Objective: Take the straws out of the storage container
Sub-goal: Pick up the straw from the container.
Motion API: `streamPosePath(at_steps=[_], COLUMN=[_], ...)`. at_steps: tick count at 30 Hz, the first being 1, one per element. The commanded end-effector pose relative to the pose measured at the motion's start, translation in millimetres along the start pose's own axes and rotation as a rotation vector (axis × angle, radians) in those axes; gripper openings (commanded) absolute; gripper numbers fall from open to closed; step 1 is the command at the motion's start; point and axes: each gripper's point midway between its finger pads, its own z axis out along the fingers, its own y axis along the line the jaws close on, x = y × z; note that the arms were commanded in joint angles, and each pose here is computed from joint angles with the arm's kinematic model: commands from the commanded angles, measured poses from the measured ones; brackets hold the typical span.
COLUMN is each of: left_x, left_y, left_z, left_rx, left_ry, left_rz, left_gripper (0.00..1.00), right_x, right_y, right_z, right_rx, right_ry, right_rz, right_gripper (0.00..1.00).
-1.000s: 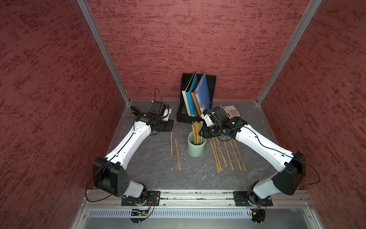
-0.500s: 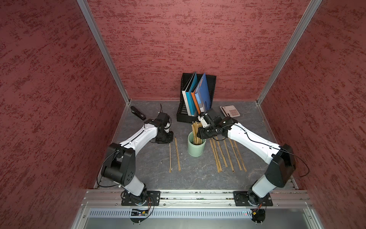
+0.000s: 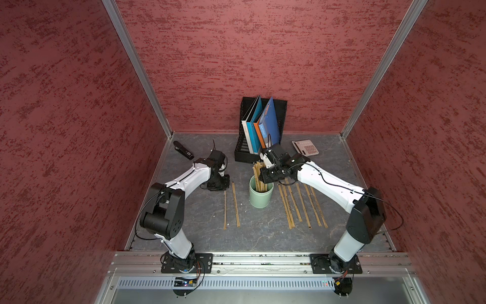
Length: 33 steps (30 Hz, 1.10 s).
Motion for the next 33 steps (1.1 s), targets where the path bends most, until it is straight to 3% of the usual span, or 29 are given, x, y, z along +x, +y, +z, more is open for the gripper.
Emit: streamPosePath(at_steps=[1,19,26,33], left_x=[-7,-16,-18,-20], left_y=[3,-1,-3,-6], left_z=[1,-2,-6,-7], left_rx=[-0.005,0.006,0.013,0.024], left_ry=[-0.021,-0.041,-0.054,-0.058], left_rz=[-0.007,0.001,0.0,0.006], left_gripper=[0.12,0.32,0.41,0.47], right_x=[-13,-14,-15,-17], right_y=[6,10,10,12], right_z=[-3,3,-1,-10], right_rx=[-0.012,-0.032,-0.032,-0.041], right_ry=[-0.042,-0.035,-0.046,-0.064], right_rz=[-0.001,0.004,0.004,0.003], right_gripper=[0.19,0.24,0.11,0.08])
